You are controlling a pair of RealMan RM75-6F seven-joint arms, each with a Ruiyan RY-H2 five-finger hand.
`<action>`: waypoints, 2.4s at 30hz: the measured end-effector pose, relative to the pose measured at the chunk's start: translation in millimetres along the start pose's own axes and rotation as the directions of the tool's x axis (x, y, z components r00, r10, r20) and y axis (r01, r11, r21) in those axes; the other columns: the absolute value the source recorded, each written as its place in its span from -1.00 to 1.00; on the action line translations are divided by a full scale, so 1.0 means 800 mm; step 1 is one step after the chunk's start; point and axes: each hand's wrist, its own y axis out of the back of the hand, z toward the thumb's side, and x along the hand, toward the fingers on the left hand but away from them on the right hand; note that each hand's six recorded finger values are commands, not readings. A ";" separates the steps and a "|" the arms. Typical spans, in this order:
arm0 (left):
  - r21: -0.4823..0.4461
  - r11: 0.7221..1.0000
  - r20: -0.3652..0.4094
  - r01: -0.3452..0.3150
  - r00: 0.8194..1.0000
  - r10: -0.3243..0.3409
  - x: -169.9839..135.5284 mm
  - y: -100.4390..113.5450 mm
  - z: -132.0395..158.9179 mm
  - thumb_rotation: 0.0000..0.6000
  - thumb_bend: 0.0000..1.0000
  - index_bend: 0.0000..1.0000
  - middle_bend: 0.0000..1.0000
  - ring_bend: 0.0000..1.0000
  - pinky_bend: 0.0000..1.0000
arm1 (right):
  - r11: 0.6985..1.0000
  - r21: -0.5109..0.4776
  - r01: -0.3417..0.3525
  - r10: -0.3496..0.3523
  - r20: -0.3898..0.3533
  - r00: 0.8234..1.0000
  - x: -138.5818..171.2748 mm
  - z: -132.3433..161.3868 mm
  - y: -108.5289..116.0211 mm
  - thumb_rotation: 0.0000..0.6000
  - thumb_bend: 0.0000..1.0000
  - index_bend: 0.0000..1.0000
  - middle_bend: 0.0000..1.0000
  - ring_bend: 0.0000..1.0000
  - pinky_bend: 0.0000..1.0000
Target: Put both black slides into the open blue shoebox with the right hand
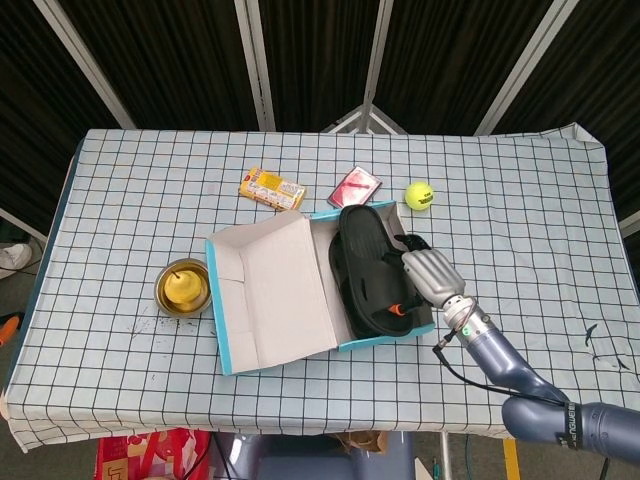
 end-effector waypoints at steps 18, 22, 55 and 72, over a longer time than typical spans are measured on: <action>0.003 1.000 -0.002 0.004 1.000 -0.004 0.001 -0.002 0.000 1.00 -0.36 -1.00 -1.00 -1.00 -0.86 | 0.999 -0.025 -0.036 0.036 0.028 0.999 -0.009 -0.023 -0.020 1.00 -0.60 -0.02 -0.24 -0.85 -1.00; 0.006 1.000 -0.001 0.006 1.000 -0.006 0.001 -0.003 0.001 1.00 -0.36 -1.00 -1.00 -1.00 -0.86 | 0.998 -0.034 -0.045 0.046 0.034 0.998 -0.010 -0.029 -0.025 1.00 -0.60 -0.02 -0.23 -0.85 -1.00; 0.005 1.000 -0.003 0.010 1.000 -0.010 0.003 -0.005 0.000 1.00 -0.36 -1.00 -1.00 -1.00 -0.86 | 1.000 0.013 0.003 -0.005 0.105 0.994 -0.043 -0.047 -0.047 1.00 -0.60 -0.02 -0.22 -0.82 -1.00; 0.006 1.000 0.003 0.008 1.000 -0.008 0.003 -0.004 0.003 1.00 -0.36 -1.00 -1.00 -1.00 -0.86 | 0.991 0.132 -0.009 -0.007 0.120 0.993 -0.043 -0.053 -0.055 1.00 -0.60 -0.02 -0.20 -0.82 -1.00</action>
